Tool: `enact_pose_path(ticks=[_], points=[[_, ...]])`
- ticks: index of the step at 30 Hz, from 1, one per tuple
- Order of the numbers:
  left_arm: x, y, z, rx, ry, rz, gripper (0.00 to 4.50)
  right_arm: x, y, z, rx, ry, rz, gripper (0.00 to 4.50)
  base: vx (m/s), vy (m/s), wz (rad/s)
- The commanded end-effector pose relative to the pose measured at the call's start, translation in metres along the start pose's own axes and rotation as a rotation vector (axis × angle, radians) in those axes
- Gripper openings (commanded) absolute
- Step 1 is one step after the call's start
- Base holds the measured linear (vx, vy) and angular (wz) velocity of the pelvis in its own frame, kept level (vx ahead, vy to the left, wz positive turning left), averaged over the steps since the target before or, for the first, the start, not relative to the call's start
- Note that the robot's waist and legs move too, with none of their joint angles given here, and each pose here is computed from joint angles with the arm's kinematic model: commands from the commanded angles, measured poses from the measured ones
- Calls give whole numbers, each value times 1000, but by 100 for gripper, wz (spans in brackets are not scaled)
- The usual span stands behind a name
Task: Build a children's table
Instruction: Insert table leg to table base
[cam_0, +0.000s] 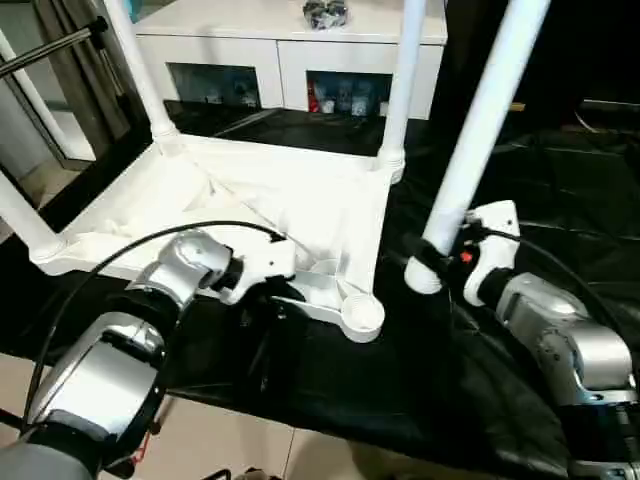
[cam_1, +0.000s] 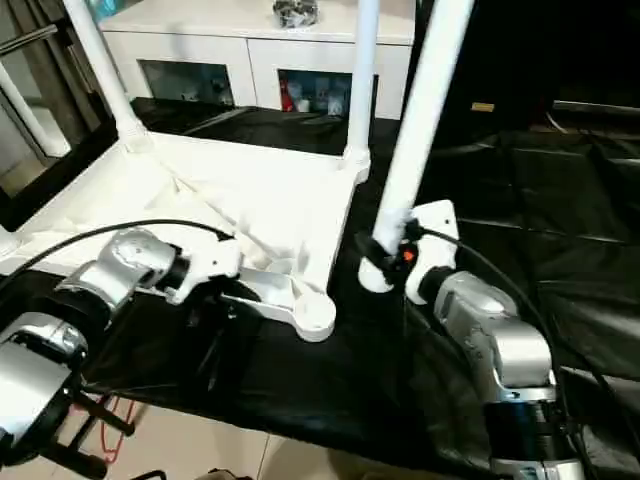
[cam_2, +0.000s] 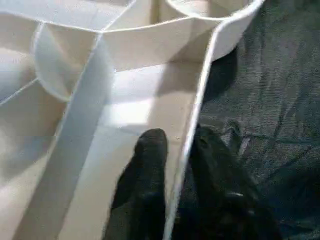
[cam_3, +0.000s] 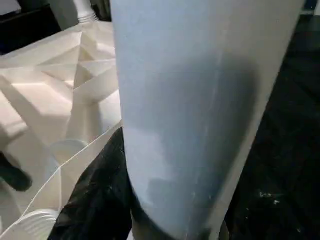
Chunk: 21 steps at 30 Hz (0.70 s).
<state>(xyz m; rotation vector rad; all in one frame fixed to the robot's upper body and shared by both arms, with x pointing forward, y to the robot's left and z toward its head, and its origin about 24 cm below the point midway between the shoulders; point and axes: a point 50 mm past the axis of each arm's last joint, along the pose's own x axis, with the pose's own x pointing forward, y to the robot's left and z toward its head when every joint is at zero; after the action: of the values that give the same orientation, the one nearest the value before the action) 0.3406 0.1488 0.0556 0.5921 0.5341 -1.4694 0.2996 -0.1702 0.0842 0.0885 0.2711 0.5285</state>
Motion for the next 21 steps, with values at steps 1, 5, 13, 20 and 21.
enact_pose_path(ticks=[1,5,13,20,21], points=[[-6,3,-2,-41,10,26,76,2,3,7,-30,-18,18,191,0,0,0],[-3,1,-10,-168,-22,49,41,7,7,9,-33,-18,46,191,0,0,0],[25,-10,-25,-333,-61,168,8,13,17,12,-38,-20,104,191,0,0,0],[58,-26,7,-172,-208,200,0,20,16,11,-41,-3,114,191,0,0,0],[58,-26,7,-172,-208,200,0,20,16,11,-41,-3,114,191,0,0,0]])
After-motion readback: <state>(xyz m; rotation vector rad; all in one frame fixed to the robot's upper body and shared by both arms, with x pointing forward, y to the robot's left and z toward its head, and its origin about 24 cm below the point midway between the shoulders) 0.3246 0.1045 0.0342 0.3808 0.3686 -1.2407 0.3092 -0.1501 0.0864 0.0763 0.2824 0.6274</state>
